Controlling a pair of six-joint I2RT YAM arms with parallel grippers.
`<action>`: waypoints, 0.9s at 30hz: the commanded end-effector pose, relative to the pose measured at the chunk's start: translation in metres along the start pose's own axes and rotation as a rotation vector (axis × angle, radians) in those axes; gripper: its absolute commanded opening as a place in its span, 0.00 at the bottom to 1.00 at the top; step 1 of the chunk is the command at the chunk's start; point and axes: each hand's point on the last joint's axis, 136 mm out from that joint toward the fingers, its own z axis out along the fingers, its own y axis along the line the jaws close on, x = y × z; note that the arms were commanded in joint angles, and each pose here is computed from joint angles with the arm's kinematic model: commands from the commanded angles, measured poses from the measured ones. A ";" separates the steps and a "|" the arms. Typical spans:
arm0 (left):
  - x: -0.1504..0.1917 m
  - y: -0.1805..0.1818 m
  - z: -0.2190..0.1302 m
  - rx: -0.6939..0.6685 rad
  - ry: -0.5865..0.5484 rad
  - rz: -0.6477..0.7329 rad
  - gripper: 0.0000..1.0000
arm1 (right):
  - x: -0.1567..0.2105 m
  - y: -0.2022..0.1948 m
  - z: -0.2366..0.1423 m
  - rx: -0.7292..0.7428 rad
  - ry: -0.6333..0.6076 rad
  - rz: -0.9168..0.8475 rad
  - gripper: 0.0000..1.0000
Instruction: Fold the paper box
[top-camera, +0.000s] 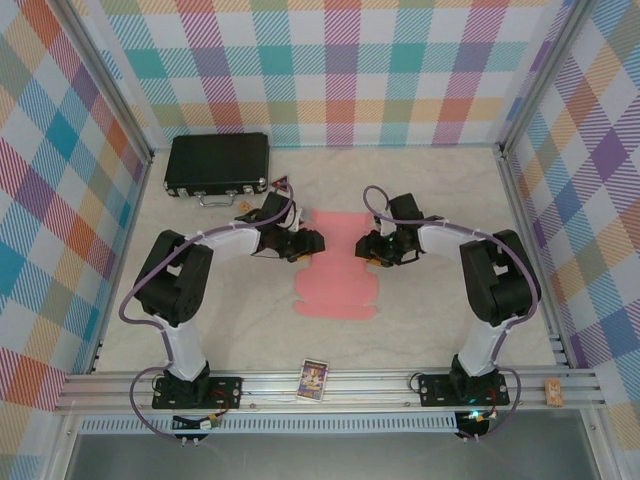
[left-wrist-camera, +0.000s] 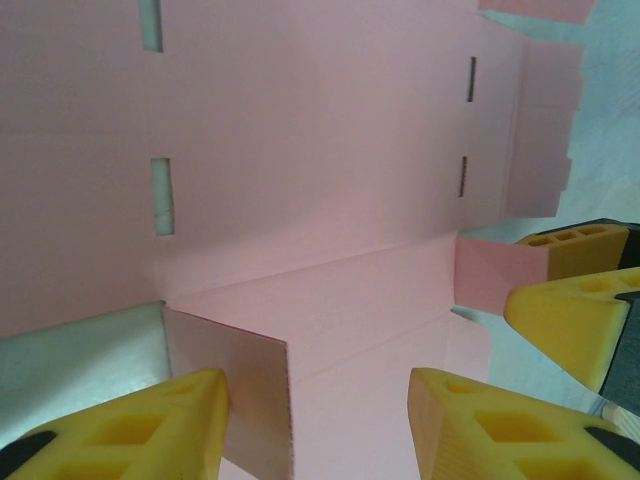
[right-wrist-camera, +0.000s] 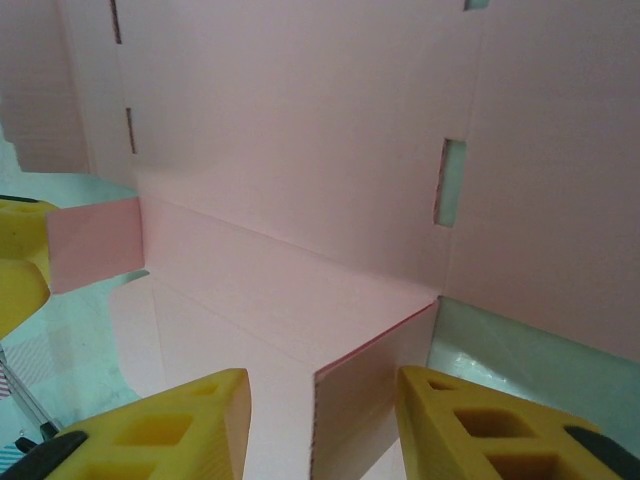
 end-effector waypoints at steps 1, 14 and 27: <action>0.001 -0.008 0.008 0.020 0.019 0.011 0.51 | -0.004 0.009 0.005 -0.022 0.006 -0.008 0.43; 0.003 -0.004 0.016 0.006 0.035 0.005 0.45 | -0.001 0.006 0.011 0.013 0.028 -0.011 0.38; 0.004 0.002 0.016 -0.024 0.034 0.007 0.44 | 0.002 0.007 0.017 0.027 0.054 -0.021 0.48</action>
